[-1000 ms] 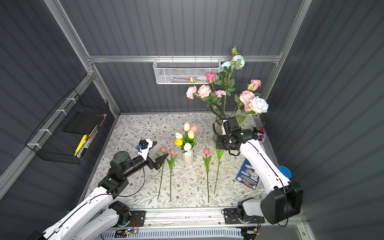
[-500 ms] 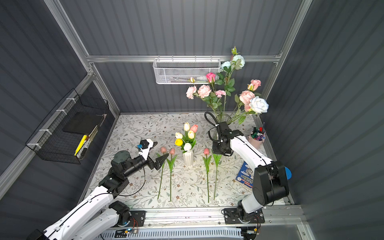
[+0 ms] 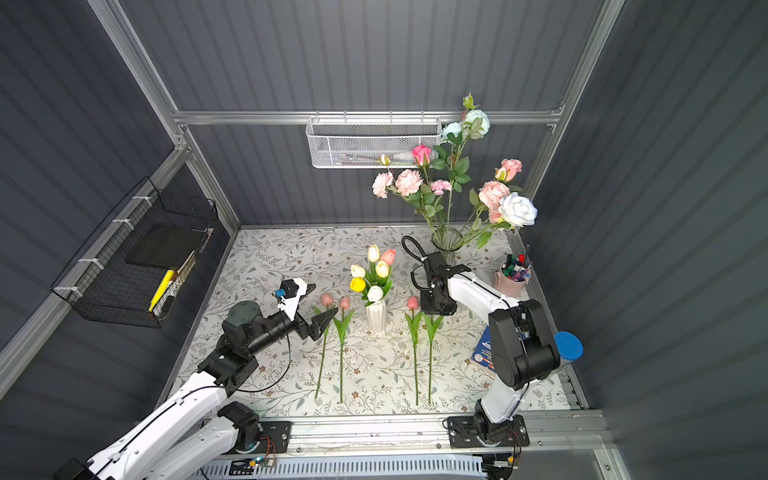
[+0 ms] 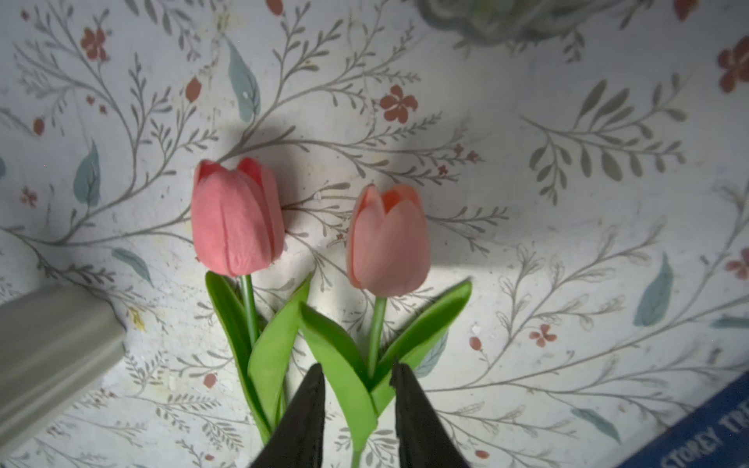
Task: Pick out pink flowers from the vase
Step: Place the flower at the center of the board, then pick up the flower from the vase.
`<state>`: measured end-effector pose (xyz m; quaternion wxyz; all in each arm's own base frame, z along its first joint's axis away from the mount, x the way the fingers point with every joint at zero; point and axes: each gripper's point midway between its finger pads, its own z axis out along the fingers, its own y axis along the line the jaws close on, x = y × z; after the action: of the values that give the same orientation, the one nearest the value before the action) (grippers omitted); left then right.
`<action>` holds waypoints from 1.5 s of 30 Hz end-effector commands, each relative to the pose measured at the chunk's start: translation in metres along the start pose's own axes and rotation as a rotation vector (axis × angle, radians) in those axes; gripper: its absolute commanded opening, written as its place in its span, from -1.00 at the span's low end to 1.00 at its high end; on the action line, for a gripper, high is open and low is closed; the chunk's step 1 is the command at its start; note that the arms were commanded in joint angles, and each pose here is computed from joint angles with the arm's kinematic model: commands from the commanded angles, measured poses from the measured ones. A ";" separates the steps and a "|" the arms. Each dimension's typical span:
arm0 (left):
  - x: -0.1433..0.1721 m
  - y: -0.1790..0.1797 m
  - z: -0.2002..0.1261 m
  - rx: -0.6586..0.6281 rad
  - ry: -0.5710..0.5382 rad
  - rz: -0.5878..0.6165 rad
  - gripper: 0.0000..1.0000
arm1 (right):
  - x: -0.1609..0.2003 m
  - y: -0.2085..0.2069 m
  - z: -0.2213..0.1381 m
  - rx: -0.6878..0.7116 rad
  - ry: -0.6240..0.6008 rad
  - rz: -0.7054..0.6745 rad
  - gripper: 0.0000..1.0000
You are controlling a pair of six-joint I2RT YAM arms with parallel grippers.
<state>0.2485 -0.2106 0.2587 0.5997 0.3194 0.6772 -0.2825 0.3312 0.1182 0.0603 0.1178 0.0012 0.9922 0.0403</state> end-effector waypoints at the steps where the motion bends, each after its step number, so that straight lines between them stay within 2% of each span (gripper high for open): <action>1: -0.012 -0.004 -0.002 0.019 -0.034 0.003 0.99 | -0.017 0.004 -0.023 0.011 -0.087 -0.007 -0.26; 8: -0.013 -0.006 -0.002 0.029 -0.039 0.005 0.98 | -0.022 0.020 -0.095 -0.123 -0.279 -0.027 -0.25; 12: -0.014 -0.013 0.000 0.071 -0.058 0.032 0.98 | -0.023 0.034 -0.138 -0.260 -0.440 -0.059 -0.31; 15: -0.007 -0.021 0.009 0.119 -0.027 0.013 0.98 | -0.019 0.051 -0.165 -0.392 -0.550 -0.132 -0.36; 20: -0.004 -0.037 0.010 0.183 -0.030 0.020 0.98 | -0.022 0.086 -0.211 -0.616 -0.933 -0.390 -0.35; 22: 0.000 -0.041 0.010 0.197 -0.022 0.024 0.98 | -0.025 0.092 -0.216 -0.651 -1.019 -0.438 -0.38; 26: 0.006 -0.045 0.011 0.211 -0.002 0.030 0.98 | -0.034 0.111 -0.221 -0.766 -1.075 -0.479 -0.39; 31: 0.012 -0.049 0.007 0.226 -0.001 0.038 0.99 | -0.051 0.118 -0.234 -0.816 -1.181 -0.472 -0.41; 40: 0.020 -0.052 0.012 0.251 0.015 0.024 0.99 | -0.051 0.128 -0.238 -0.899 -1.188 -0.503 -0.38; 45: 0.024 -0.050 0.015 0.248 0.026 0.017 0.99 | -0.039 0.124 -0.232 -0.890 -1.168 -0.518 -0.31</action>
<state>0.2212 -0.2489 0.2352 0.5510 0.3900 0.6501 -0.3487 0.3257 0.2226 0.3025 0.6148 -0.2406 0.6413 0.3909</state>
